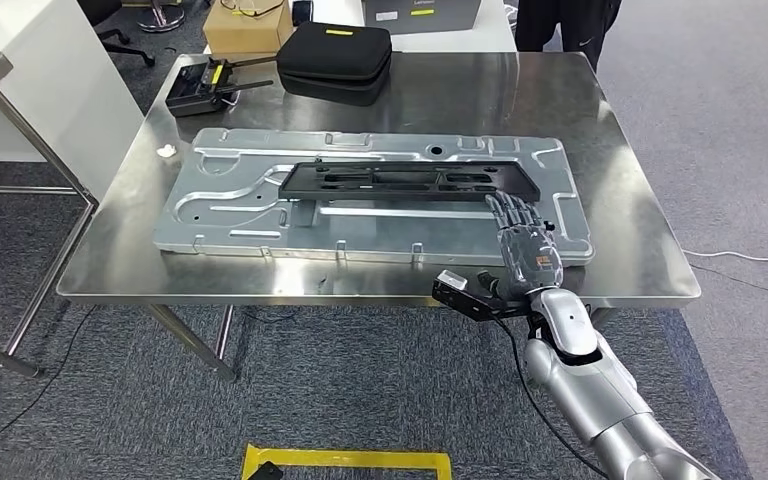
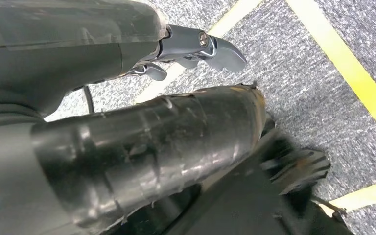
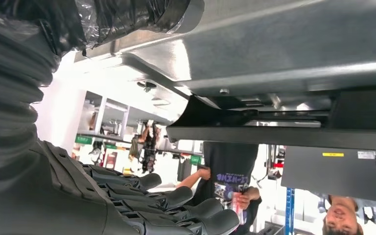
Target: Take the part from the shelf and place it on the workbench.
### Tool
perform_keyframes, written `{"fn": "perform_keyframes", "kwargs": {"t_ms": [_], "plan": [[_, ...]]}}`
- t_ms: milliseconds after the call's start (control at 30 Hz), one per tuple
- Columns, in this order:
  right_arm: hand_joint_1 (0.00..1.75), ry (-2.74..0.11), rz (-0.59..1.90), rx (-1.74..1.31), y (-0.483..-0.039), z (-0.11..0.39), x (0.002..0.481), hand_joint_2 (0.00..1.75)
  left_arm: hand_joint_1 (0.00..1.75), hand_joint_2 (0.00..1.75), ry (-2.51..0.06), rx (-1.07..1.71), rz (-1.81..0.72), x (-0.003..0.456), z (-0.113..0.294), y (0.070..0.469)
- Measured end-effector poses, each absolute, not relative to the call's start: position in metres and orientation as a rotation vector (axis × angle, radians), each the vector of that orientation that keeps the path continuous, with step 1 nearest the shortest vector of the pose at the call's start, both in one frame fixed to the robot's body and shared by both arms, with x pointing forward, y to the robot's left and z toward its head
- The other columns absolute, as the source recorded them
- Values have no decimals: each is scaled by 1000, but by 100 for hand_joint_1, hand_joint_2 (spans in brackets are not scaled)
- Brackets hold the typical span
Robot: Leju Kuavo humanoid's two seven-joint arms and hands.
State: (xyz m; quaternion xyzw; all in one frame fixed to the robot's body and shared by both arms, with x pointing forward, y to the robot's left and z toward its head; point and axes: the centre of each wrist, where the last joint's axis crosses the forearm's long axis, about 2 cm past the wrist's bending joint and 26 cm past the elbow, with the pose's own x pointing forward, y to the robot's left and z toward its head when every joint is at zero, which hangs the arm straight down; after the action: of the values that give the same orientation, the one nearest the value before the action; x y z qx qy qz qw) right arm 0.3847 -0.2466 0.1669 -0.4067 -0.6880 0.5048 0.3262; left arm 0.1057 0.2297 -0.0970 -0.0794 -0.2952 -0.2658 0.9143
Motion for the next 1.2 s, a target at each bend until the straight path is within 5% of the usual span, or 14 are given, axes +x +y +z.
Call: {"fn": "perform_keyframes", "kwargs": {"t_ms": [1200], "plan": [[0, -1789, 1296, -1064, -252, 160, 382, 175, 0, 0, -609, -162, -538, 104, -97, 230]]}}
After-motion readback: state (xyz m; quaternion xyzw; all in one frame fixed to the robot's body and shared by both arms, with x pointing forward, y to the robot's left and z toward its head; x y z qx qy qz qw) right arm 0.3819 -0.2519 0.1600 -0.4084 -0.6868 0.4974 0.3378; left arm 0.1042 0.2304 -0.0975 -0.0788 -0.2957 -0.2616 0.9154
